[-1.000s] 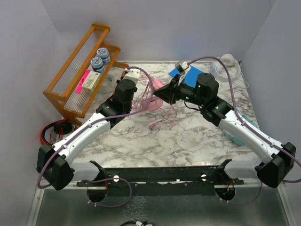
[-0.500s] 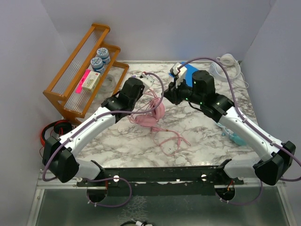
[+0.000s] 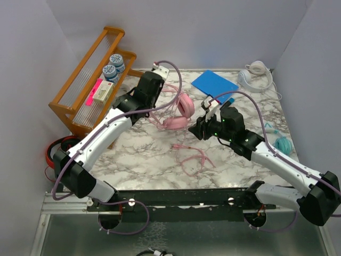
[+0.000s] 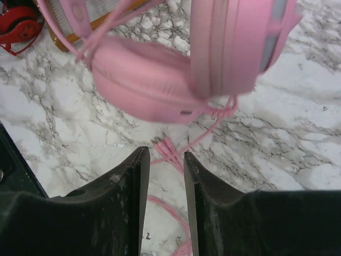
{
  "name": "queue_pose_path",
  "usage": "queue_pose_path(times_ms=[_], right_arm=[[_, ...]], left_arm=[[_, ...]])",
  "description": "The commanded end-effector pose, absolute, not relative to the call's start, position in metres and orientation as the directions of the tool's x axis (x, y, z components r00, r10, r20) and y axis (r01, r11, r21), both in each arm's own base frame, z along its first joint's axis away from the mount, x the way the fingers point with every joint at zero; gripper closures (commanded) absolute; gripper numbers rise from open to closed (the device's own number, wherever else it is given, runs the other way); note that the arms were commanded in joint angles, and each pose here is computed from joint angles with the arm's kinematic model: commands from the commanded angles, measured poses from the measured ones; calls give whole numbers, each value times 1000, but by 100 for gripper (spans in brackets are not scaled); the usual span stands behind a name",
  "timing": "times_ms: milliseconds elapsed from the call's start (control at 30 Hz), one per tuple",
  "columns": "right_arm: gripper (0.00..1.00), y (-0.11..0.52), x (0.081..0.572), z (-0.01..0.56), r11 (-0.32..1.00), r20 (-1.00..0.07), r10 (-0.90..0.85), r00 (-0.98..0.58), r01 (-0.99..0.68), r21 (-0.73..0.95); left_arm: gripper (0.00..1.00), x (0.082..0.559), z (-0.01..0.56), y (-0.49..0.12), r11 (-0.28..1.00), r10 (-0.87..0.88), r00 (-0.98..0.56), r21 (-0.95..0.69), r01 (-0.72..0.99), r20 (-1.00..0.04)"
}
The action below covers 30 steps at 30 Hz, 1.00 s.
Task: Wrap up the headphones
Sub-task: Wrap the headphones cable around the headphones.
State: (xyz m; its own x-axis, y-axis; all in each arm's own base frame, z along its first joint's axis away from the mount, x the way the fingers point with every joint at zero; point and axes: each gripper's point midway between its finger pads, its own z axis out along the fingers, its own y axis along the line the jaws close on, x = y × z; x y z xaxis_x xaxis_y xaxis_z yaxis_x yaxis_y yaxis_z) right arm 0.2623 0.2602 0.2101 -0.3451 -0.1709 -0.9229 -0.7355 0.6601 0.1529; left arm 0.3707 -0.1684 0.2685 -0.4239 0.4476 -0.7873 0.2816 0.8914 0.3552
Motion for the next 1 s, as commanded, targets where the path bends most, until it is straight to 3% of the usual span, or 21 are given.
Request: queue_pose_path(times_ms=[0,167,300,333,467,600,967], right_arm=[[59,259,264,199,691,-916,-92,-391,-687,224],[37,267,252,185,636,-919,-22,-395,-714,291],[6,278,246,180,572,-926,-1,-377,-760,309],[2,281,244,180,551,-932,5,-361,-777,304],[1,280,258,179,589,-944,39,-328,-756,287],[7,275,275,172,663,-932,59,-357,-684,304],[7,249,273,150,760,-902,15,-431,-581,290]], left_arm=[[100,379,329,-168,990,102,-421,51,129,-901],[100,375,368,-158,996,-48,-397,-71,45,-917],[100,365,398,-160,983,-143,-349,-173,58,-926],[100,362,405,-161,978,-163,-342,-196,66,-925],[100,350,429,-165,959,-218,-319,-264,107,-922],[100,344,446,-164,946,-254,-298,-300,121,-920],[100,357,487,-159,952,-262,-208,-288,108,-942]])
